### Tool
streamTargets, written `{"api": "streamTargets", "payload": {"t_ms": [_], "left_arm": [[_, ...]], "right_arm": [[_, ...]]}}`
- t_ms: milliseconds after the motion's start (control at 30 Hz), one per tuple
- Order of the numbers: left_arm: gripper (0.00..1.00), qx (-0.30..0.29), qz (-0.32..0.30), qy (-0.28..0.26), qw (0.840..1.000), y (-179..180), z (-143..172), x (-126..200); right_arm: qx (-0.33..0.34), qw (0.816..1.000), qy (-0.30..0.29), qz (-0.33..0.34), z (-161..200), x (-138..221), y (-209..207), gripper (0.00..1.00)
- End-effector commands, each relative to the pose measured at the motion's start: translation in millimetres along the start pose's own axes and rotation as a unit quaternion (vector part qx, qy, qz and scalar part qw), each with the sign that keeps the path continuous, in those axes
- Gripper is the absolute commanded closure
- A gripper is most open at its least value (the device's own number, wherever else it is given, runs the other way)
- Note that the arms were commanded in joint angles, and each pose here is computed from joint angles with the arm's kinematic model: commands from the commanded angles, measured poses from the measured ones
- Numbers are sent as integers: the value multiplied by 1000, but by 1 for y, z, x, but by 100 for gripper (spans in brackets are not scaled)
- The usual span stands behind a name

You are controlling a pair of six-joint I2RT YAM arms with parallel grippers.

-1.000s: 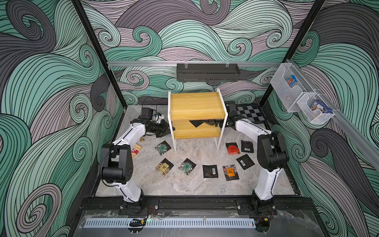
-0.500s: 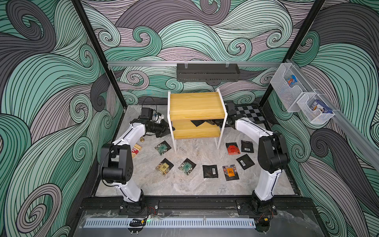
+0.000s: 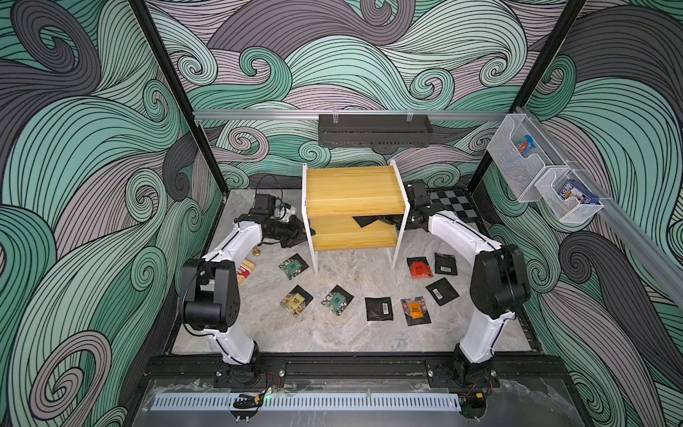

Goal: Remove the tea bags from the shelf
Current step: Pick up the tea bag from the shelf.

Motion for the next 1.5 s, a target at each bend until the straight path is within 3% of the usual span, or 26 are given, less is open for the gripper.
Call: {"api": "streamTargets", "payload": {"t_ms": [0,400,833,1167,1467], "left_arm": [[76,-9,-11,-4,1000,0,0,2],[76,-15,-11,-5,1000,-3,4,7],[76,-20,-9,-6,1000,-3,11,12],[76,-22,-11,-5,1000,-3,15,14],[76,-20,-11,-6,1000,-2,16,14]], "right_arm": [[-27,994,80,69,50,-1,-32,100],[-5,999,35,26,31,41,-8,99],[4,1000,-11,-3,19,79,-1,61],[-19,1000,-5,-1,22,79,-20,27],[-24,998,27,-59,24,51,-13,21]]}}
Point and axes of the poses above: each gripper's point midway between its finger pads, its own x axis back along the fingers, its own y axis along the line the jaws close on, z = x × y, the point moved 2 cm from there along x, back along the fingers, and after that the axes turned 9 degrees about x, right-handed, at the moved point
